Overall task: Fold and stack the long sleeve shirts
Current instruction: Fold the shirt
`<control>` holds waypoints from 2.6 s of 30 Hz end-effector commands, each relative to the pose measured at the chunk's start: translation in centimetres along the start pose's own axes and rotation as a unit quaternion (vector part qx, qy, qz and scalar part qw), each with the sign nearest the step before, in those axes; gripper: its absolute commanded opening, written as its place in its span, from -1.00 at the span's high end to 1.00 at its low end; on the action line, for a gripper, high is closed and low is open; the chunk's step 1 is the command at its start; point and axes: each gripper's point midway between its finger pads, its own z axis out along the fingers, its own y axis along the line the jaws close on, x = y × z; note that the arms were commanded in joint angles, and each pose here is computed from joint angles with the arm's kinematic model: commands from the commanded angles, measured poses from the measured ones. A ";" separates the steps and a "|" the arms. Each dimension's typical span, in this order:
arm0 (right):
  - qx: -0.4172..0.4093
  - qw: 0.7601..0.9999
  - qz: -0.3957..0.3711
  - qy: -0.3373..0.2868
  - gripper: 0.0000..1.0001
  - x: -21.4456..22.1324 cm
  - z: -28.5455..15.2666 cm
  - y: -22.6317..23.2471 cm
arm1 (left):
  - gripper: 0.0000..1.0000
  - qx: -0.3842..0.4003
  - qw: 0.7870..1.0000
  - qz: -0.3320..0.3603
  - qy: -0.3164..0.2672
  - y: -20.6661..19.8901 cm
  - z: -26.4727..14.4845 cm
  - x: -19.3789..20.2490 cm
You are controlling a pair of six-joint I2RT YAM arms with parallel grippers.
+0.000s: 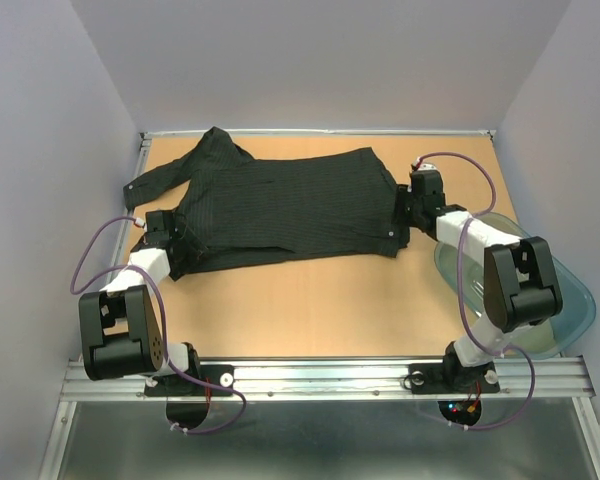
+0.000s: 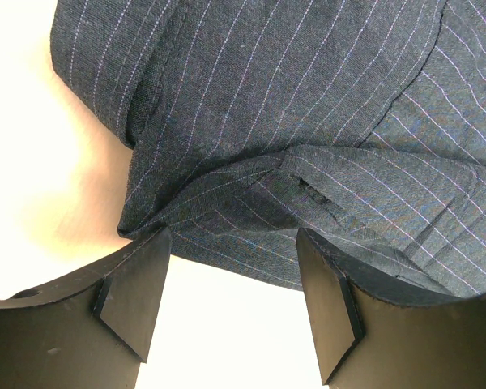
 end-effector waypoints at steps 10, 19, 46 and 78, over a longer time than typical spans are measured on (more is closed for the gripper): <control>0.010 0.999 0.049 0.006 0.07 -0.8 2.4 0.4 | -0.50 -0.002 1.000 0.007 -0.004 0.3 -0.2 -0.1; -0.057 0.998 0.033 0.001 0.07 -2.1 1.0 2.7 | -0.50 -0.001 1.000 0.008 -0.003 0.1 -0.1 -0.1; -0.090 0.991 -0.051 -0.085 0.99 -8.4 -2.9 3.9 | -0.50 -0.002 1.000 0.009 -0.002 0.2 -0.1 0.0; 0.013 0.995 -0.026 -0.094 0.00 -10.8 0.9 1.4 | -0.51 0.031 0.998 0.002 -0.059 -2.1 -3.4 -3.3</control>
